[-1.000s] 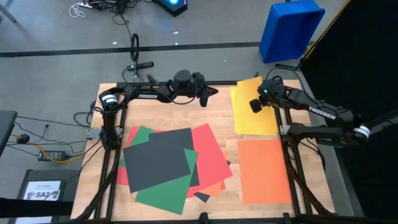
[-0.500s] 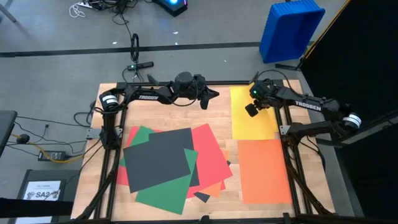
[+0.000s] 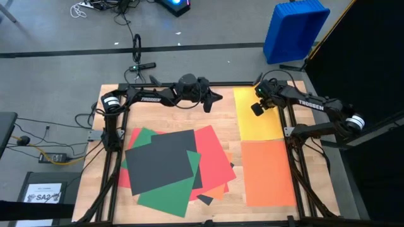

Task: Organize paper
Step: Stack the yellow colored paper on top of the yellow colored papers

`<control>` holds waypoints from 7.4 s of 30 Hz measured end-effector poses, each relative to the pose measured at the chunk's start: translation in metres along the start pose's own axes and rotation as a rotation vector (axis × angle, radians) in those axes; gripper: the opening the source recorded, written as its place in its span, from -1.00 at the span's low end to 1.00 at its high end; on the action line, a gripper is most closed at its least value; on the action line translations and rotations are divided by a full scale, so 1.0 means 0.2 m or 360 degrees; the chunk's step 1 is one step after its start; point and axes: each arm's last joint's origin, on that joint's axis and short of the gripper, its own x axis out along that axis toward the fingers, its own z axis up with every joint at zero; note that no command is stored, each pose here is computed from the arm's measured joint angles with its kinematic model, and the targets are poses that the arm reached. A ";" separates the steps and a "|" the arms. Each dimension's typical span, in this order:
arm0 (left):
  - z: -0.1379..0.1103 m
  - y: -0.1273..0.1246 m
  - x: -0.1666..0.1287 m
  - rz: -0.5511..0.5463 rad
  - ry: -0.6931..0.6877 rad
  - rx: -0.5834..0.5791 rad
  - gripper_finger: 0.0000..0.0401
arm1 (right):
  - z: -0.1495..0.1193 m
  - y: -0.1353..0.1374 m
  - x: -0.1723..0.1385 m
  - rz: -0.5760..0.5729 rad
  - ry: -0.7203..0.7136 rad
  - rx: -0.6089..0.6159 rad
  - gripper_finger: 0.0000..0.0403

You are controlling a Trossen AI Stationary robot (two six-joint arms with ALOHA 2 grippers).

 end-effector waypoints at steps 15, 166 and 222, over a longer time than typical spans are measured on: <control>-0.02 -0.02 0.01 0.0012 0.0045 0.0002 -1.00 | 0.02 -0.02 0.12 -0.0155 0.0137 -0.0015 -0.76; -0.07 -0.13 -0.01 0.0122 0.0299 0.0099 -1.00 | -0.24 0.35 -0.25 0.0803 0.0448 -0.0562 -1.00; -0.05 -0.13 -0.01 0.0121 0.0254 0.0153 -1.00 | -0.48 0.29 0.03 0.0349 0.0706 0.0217 -1.00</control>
